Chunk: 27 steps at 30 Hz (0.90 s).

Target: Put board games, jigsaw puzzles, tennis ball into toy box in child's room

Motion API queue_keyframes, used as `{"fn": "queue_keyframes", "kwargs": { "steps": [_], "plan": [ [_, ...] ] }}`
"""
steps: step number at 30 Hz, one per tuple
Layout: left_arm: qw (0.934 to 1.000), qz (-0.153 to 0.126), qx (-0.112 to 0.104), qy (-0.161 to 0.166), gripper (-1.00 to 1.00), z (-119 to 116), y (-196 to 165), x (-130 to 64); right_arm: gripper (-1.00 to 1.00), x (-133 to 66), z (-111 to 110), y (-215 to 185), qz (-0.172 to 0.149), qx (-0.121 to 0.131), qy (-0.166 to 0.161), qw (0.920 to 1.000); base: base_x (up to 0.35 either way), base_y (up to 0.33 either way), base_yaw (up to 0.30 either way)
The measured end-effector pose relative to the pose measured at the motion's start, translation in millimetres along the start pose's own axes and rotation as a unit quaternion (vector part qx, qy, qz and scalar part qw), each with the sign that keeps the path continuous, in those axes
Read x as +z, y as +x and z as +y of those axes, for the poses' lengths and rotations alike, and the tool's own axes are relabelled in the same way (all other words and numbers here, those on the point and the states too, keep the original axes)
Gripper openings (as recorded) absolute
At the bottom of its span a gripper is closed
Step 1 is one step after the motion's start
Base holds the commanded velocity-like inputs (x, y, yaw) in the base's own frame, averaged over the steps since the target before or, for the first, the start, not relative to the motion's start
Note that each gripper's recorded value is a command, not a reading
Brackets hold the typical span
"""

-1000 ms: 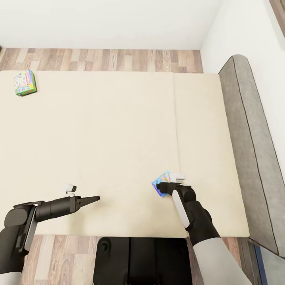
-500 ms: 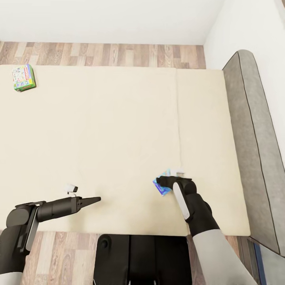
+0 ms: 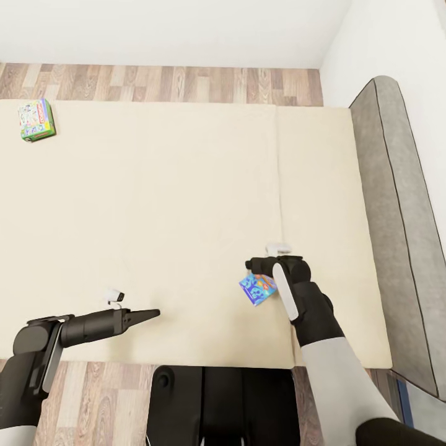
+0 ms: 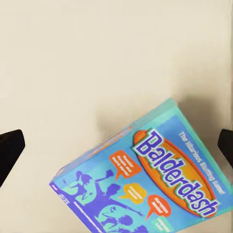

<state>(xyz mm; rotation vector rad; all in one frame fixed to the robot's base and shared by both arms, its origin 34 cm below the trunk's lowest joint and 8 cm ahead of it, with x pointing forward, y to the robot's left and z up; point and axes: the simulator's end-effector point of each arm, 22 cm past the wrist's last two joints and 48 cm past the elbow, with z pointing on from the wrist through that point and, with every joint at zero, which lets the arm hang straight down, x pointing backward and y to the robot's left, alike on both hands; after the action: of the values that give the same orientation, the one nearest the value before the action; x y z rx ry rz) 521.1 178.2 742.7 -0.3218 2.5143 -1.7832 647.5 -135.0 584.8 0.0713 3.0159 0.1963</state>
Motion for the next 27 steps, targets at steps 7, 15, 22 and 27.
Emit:
{"fn": "queue_keyframes", "kwargs": {
  "steps": [7,15,22,27],
  "plan": [
    [1.0000,0.001,0.000,-0.001,1.00,0,0,-0.3,1.00,-0.9,-1,-13,-0.004,-0.005,0.005,1.0000,0.000,0.000,0.000],
    [1.0000,0.001,-0.001,-0.001,1.00,0,0,-0.3,1.00,13.6,-3,1,0.022,-0.009,0.010,0.9997,0.000,0.000,0.000],
    [1.0000,0.001,-0.001,-0.001,1.00,0,0,-0.3,1.00,23.7,-4,10,0.038,-0.011,0.013,0.9991,0.000,0.000,0.000],
    [1.0000,0.001,-0.001,-0.001,1.00,1,0,-0.3,1.00,28.1,-4,7,0.028,-0.010,0.014,0.9995,0.000,0.000,0.000]
  ]
}}
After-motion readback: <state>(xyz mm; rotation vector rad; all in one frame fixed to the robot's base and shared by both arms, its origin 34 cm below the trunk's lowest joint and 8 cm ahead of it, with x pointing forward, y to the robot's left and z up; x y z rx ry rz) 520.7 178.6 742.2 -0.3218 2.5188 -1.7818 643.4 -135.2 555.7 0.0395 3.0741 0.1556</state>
